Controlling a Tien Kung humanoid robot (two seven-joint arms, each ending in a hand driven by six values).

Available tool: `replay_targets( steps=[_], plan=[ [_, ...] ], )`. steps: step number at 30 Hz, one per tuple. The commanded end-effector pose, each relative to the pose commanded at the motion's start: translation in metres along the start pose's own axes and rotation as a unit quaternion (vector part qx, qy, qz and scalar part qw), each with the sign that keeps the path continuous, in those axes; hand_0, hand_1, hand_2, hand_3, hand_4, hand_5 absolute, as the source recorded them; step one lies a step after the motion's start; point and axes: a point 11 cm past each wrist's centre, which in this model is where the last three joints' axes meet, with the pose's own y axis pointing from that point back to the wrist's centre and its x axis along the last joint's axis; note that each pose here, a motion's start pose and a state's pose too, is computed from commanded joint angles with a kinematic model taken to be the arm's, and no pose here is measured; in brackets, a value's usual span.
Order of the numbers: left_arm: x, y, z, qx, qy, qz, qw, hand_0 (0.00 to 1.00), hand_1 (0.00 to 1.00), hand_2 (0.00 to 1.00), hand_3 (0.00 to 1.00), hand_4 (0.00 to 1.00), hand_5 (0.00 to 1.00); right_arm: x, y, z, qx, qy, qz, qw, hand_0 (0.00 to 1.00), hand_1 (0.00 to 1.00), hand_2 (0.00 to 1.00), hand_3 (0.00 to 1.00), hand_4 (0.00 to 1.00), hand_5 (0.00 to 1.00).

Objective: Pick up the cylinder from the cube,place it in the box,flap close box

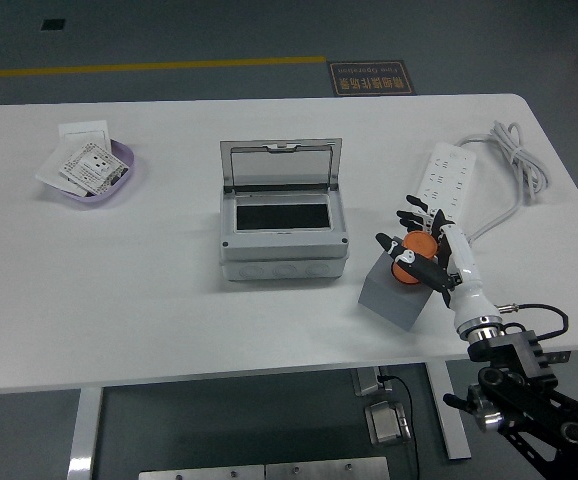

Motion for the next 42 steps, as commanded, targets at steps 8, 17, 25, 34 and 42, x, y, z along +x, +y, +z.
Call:
replay_targets(
  steps=[8,17,25,34,42],
  plan=[
    [0.0002,-0.0005,-0.0013,0.0,0.0,0.0,1.0,0.675,0.706,0.614,0.659,0.633,0.162,-0.0052,0.0007,0.0041,-0.006,-0.001,-0.002,1.0,0.79,0.738,0.711,0.787,0.831,0.205],
    [0.0004,-0.0004,-0.0001,-0.004,-0.001,0.001,1.0,0.672,0.706,0.611,0.654,0.628,0.158,-0.0031,0.0011,0.0074,-0.012,-0.009,0.012,1.0,0.782,0.726,0.7,0.778,0.526,0.053],
    [-0.0004,-0.0005,0.0005,-0.007,0.0,0.0,1.0,0.672,0.705,0.611,0.654,0.628,0.156,0.0,0.0014,0.0073,-0.016,-0.019,0.025,0.999,0.806,0.696,0.649,0.702,0.048,0.04],
    [-0.0004,-0.0005,0.0013,-0.012,0.002,0.001,1.0,0.668,0.703,0.607,0.651,0.625,0.146,-0.0024,0.0014,0.0053,-0.016,-0.018,0.022,0.999,0.757,0.624,0.577,0.548,0.002,0.002],
    [-0.0005,-0.0008,0.0018,-0.016,0.003,0.002,1.0,0.668,0.704,0.606,0.648,0.627,0.142,-0.0044,0.0008,0.0008,-0.009,-0.01,0.017,1.0,0.689,0.568,0.513,0.445,0.021,0.002]
  ],
)
